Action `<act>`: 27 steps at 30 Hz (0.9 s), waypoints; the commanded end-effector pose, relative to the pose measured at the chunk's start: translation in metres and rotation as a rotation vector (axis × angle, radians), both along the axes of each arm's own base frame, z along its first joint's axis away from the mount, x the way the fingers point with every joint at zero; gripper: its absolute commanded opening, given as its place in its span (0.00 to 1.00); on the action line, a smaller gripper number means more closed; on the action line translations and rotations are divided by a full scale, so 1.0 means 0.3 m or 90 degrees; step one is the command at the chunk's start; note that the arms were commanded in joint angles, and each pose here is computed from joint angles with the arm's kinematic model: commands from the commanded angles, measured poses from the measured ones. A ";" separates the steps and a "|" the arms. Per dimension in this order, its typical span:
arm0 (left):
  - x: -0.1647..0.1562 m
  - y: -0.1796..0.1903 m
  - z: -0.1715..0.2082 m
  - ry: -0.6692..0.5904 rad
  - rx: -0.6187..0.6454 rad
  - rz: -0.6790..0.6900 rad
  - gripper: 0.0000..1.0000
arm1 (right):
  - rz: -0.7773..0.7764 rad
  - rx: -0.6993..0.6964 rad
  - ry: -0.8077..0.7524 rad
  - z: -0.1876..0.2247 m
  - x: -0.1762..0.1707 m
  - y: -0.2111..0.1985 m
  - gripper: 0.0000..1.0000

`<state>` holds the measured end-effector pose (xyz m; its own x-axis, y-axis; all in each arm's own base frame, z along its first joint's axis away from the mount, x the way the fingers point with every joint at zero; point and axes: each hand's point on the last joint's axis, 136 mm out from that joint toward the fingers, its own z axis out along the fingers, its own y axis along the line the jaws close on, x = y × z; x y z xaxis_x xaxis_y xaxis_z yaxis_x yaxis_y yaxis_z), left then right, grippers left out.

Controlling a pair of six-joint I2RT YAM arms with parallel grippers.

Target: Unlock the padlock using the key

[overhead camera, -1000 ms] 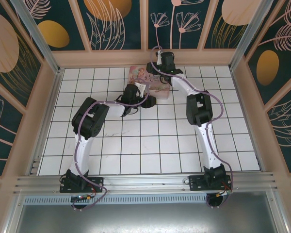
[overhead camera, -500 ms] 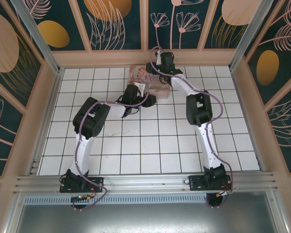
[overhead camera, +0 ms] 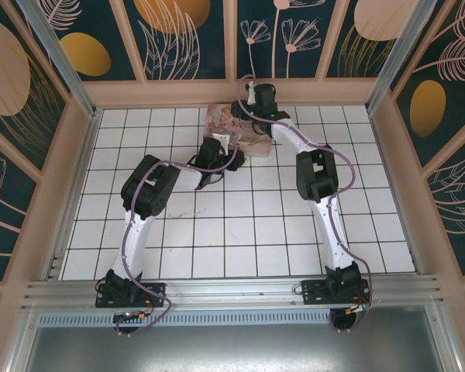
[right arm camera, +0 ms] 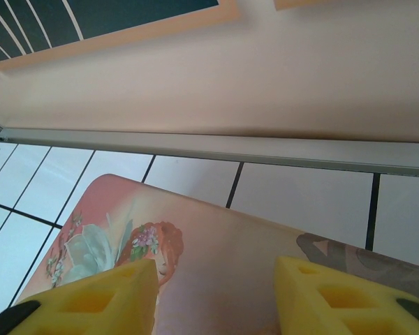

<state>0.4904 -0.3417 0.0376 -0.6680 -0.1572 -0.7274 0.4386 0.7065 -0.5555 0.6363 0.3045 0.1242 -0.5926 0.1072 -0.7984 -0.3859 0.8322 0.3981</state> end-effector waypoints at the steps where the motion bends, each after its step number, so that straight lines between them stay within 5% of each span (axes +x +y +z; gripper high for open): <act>1: 0.042 -0.020 0.067 -0.040 -0.025 0.002 0.20 | 0.023 -0.046 0.201 -0.383 -0.152 0.012 0.47; 7: 0.033 -0.028 0.095 -0.038 -0.037 -0.007 0.01 | 0.030 -0.038 0.194 -0.337 -0.155 0.020 0.47; 15: -0.033 -0.001 0.163 -0.013 -0.045 -0.011 0.00 | 0.022 0.007 0.127 -0.089 -0.204 -0.003 0.47; 27: -0.190 0.066 0.180 0.096 -0.085 0.006 0.00 | 0.017 0.090 0.080 0.092 -0.596 -0.093 0.50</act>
<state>0.4338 -0.3206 0.0548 -0.7826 -0.1923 -0.5920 0.3294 0.6790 -0.6560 0.4840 0.2723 0.1352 -0.7094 0.1581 -0.6868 -0.3293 0.7872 0.5214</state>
